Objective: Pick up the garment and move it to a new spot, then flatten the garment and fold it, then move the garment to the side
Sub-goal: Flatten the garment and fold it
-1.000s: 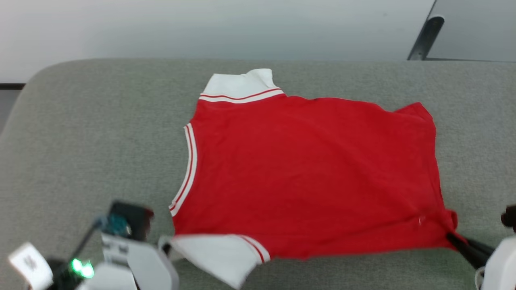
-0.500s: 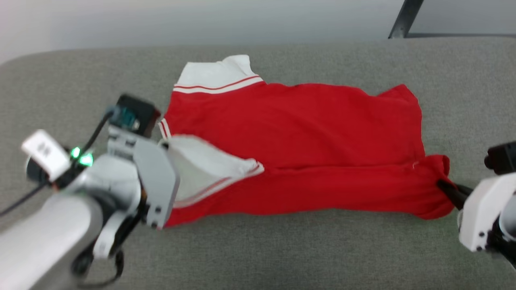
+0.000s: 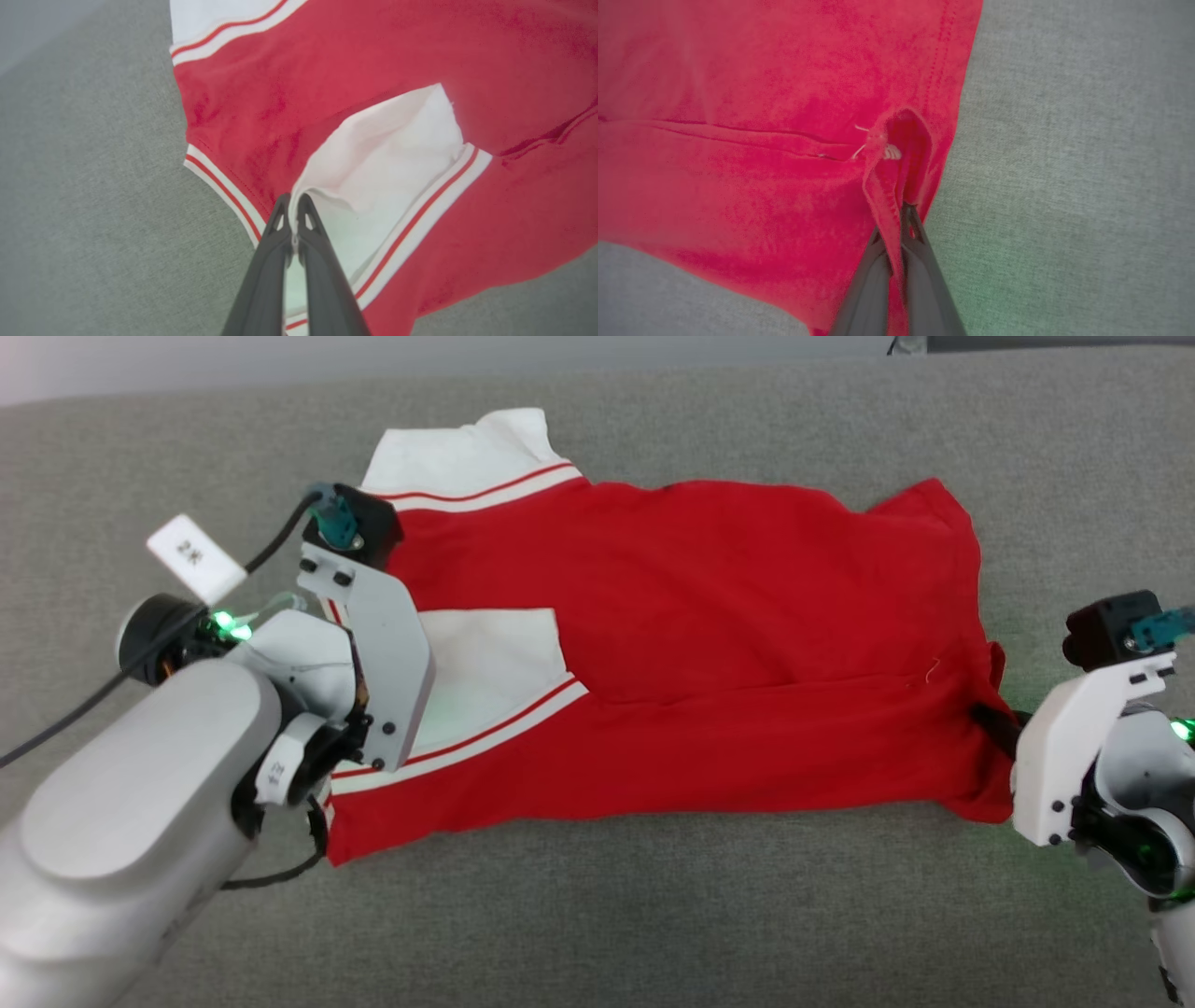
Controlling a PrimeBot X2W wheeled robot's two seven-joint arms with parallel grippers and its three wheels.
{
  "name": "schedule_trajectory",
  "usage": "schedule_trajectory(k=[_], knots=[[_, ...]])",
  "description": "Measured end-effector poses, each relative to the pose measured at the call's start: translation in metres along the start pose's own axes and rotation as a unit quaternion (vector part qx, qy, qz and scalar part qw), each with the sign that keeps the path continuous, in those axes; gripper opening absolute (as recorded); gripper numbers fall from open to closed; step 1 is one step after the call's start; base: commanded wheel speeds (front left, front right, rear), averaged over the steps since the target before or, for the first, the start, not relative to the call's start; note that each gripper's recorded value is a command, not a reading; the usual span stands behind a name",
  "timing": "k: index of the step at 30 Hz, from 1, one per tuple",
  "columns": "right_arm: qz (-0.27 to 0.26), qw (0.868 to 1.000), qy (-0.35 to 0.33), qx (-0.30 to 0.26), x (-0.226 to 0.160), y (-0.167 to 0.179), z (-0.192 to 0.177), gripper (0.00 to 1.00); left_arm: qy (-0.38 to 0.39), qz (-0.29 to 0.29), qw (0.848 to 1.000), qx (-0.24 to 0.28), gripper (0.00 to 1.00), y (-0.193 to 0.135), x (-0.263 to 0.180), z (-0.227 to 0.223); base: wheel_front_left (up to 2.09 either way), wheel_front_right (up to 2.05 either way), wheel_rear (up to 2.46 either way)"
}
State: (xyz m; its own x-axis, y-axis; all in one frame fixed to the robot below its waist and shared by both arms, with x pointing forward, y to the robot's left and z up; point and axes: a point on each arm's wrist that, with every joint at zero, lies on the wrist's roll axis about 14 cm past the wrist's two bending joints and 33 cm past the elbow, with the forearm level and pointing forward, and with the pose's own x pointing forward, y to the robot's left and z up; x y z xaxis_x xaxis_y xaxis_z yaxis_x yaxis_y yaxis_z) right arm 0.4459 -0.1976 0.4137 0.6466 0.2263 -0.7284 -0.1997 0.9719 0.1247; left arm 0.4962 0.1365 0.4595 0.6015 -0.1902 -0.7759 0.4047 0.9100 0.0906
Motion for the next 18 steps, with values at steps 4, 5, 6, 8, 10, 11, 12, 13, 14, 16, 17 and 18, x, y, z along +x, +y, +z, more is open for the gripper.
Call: schedule_trajectory(k=[4, 5, 6, 8, 10, 11, 12, 13, 14, 16, 17, 18], knots=[[0.001, 1.0, 0.016, -0.004, 0.007, 0.0, -0.003, 0.0, 0.03, -0.01, 0.999, -0.012, 0.0, -0.001, 0.015, -0.011, 0.0, 0.0, 0.0], [0.004, 1.0, 0.017, -0.004, 0.008, 0.001, -0.002, 0.0, 0.039, -0.01, 0.999, -0.013, 0.0, 0.0, 0.017, -0.014, 0.0, 0.0, 0.0], [0.006, 1.0, 0.018, -0.004, 0.009, 0.002, -0.002, 0.0, 0.04, -0.011, 0.999, -0.017, 0.0, 0.0, 0.018, -0.015, 0.0, 0.0, 0.0], [0.01, 1.0, 0.022, -0.004, 0.01, 0.004, -0.001, 0.0, 0.04, -0.01, 0.999, -0.026, 0.0, 0.002, 0.019, -0.015, 0.0, 0.0, 0.0], [0.009, 1.0, 0.025, -0.005, 0.009, 0.003, -0.001, 0.11, 0.038, -0.012, 0.999, -0.032, 0.0, 0.002, 0.018, -0.013, 0.0, 0.0, 0.0], [0.009, 1.0, 0.027, -0.007, 0.009, 0.002, -0.001, 0.41, 0.036, -0.015, 0.999, -0.036, 0.0, 0.0, 0.017, -0.011, 0.0, 0.0, 0.0], [0.009, 1.0, 0.025, -0.008, 0.008, 0.003, 0.0, 0.82, 0.035, -0.016, 0.999, -0.036, 0.07, 0.0, 0.015, -0.011, 0.0, 0.0, 0.0], [0.01, 1.0, 0.023, -0.008, 0.007, 0.003, 0.003, 1.0, 0.035, -0.015, 0.999, -0.037, 0.29, 0.001, 0.014, -0.01, 0.0, 0.0, 0.0], [0.009, 1.0, 0.023, -0.009, 0.007, 0.003, 0.004, 1.0, 0.033, -0.015, 0.999, -0.04, 0.42, 0.002, 0.011, -0.009, 0.0, 0.0, 0.0], [0.01, 1.0, 0.021, -0.011, 0.004, 0.003, 0.006, 1.0, 0.026, -0.011, 0.999, -0.043, 0.81, 0.004, 0.006, -0.006, 0.0, 0.0, 0.0], [0.01, 1.0, 0.018, -0.012, 0.003, 0.004, 0.008, 1.0, 0.024, -0.009, 0.999, -0.044, 0.87, 0.005, 0.003, -0.005, 0.0, 0.0, 0.0], [0.01, 1.0, 0.014, -0.014, 0.001, 0.005, 0.01, 1.0, 0.018, -0.009, 0.999, -0.046, 0.91, 0.005, 0.0, -0.003, 0.0, 0.0, 0.0]])
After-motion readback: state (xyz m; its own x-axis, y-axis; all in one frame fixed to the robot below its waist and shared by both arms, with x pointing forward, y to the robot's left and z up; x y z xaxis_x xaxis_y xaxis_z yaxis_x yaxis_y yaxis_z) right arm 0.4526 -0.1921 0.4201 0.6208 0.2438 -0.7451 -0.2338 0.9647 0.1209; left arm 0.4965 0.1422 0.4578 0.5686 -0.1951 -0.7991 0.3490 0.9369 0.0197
